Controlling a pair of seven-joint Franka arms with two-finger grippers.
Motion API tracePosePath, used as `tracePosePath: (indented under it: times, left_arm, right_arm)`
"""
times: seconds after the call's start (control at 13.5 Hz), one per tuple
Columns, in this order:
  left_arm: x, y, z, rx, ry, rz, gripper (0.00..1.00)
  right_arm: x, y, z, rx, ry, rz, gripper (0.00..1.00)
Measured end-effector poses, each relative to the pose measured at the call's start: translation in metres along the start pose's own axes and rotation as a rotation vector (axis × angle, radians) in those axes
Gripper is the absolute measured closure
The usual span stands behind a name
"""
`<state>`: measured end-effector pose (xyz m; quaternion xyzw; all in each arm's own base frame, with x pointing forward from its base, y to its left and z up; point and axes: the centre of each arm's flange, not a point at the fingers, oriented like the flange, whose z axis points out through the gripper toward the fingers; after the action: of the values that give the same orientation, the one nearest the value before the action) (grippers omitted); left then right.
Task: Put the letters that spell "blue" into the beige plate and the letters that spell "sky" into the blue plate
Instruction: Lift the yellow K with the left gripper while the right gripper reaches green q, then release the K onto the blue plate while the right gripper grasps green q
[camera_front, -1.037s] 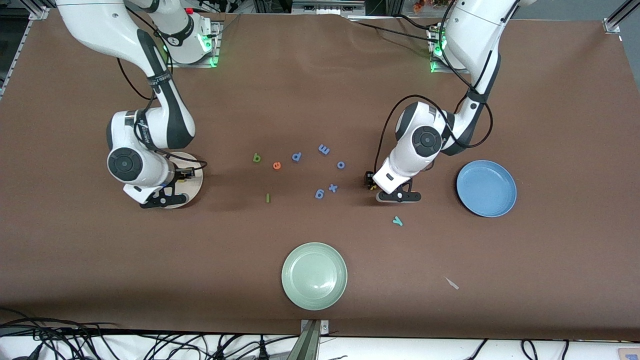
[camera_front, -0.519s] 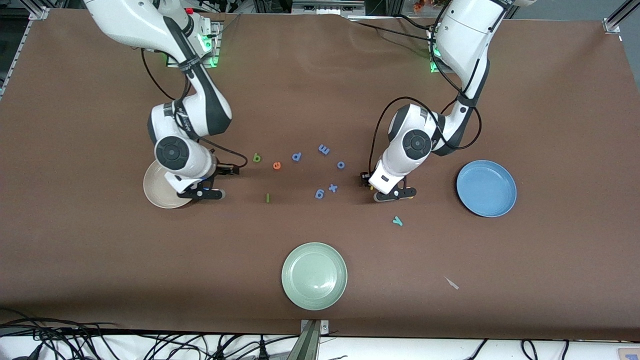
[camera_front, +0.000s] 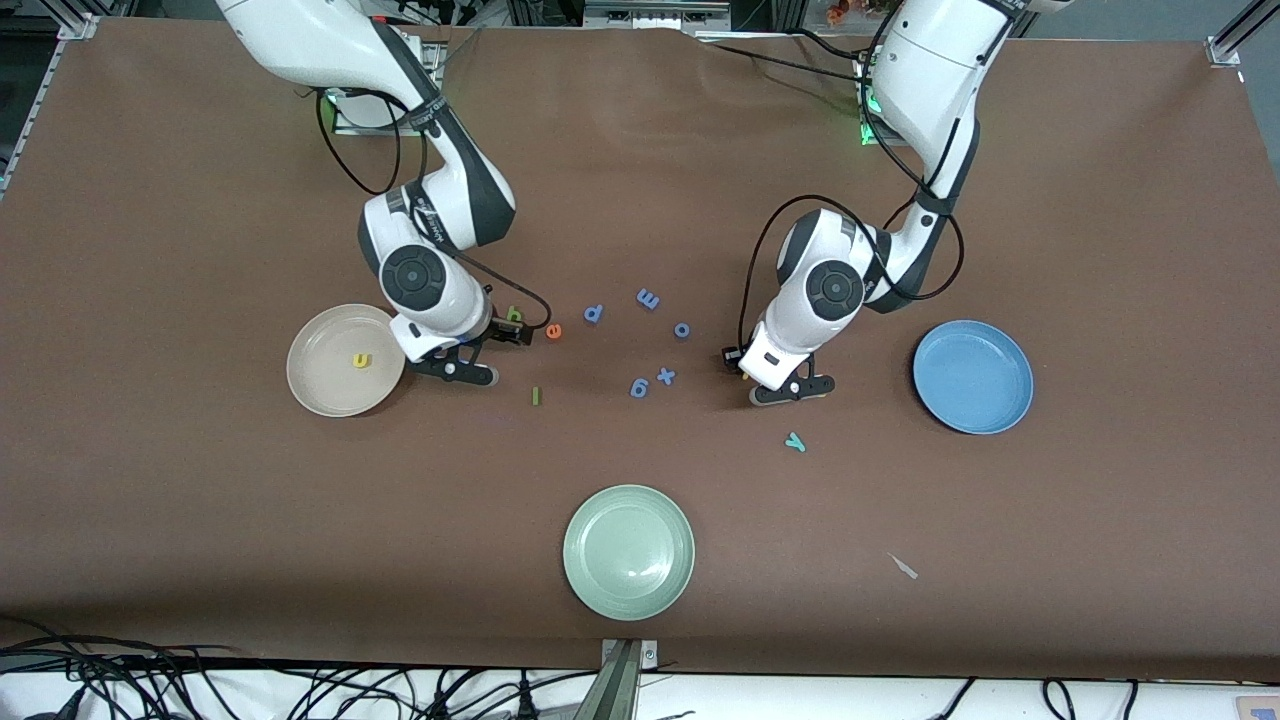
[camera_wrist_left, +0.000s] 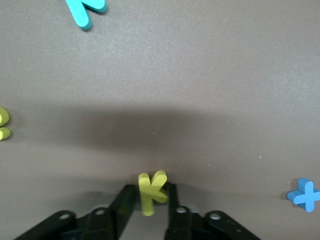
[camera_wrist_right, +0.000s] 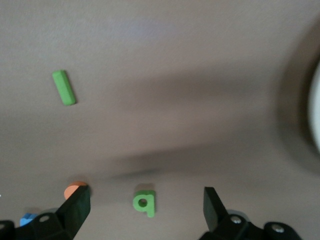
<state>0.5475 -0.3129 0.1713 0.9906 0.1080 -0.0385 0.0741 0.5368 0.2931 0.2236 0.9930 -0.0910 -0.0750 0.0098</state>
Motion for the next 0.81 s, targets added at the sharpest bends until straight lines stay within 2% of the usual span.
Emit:
tracePosePath:
  times: [0.07,0.15,0.52,0.81]
  left_arm:
    - [0.000,0.000,0.000,0.000,0.000,0.000,0.67]
    - [0.000,0.000,0.000,0.000,0.000,0.000,0.72]
    - [0.002,0.004,-0.006,-0.009,0.008,0.005,0.76]
    - [0.024,-0.016,-0.054,-0.022,-0.001,-0.036,0.76]
  right_arm:
    - [-0.006,-0.003,0.006,0.010,0.008,0.000,0.00]
    - [-0.011,-0.006,0.012,0.018,0.013,0.005,0.00]
    - [-0.032,0.000,0.039,0.024,0.018,0.005,0.00]
    - [-0.045,0.007,0.050,0.030,0.027,0.000,0.00]
